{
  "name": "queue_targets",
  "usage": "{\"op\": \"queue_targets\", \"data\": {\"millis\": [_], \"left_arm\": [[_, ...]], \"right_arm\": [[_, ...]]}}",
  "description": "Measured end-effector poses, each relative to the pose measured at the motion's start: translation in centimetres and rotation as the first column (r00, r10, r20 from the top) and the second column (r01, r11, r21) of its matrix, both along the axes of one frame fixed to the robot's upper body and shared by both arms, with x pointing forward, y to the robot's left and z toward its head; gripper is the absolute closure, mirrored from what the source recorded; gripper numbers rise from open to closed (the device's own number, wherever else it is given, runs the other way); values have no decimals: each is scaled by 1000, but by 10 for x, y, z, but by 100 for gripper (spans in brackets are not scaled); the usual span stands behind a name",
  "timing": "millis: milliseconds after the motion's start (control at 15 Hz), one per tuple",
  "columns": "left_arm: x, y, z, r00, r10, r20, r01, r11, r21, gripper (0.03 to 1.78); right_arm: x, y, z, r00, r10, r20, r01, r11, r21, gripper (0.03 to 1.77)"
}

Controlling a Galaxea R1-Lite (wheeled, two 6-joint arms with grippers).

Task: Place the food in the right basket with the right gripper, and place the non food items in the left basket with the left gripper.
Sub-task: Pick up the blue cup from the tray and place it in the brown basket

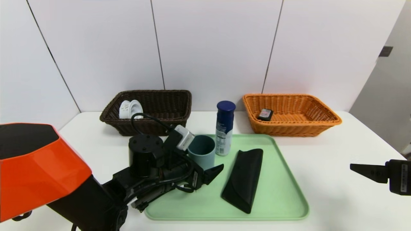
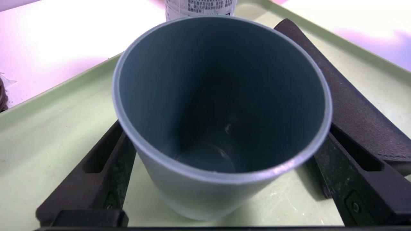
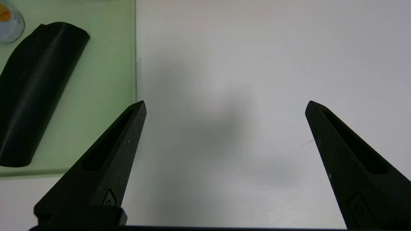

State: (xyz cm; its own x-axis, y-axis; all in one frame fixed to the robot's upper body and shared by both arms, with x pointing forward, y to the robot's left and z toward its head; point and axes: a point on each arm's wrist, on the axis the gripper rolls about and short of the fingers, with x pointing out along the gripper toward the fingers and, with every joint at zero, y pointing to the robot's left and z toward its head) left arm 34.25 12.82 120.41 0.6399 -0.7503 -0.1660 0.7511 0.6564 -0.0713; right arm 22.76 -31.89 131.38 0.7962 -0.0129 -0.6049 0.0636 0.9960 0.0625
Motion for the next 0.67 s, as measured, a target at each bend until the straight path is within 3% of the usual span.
{"op": "queue_targets", "data": {"millis": [667], "left_arm": [[4,-3,-5,1000,6,5,-6,1000,0,12]], "right_arm": [[-5,-1,-4,1000,5,-3,-5,1000,-6,9]]}}
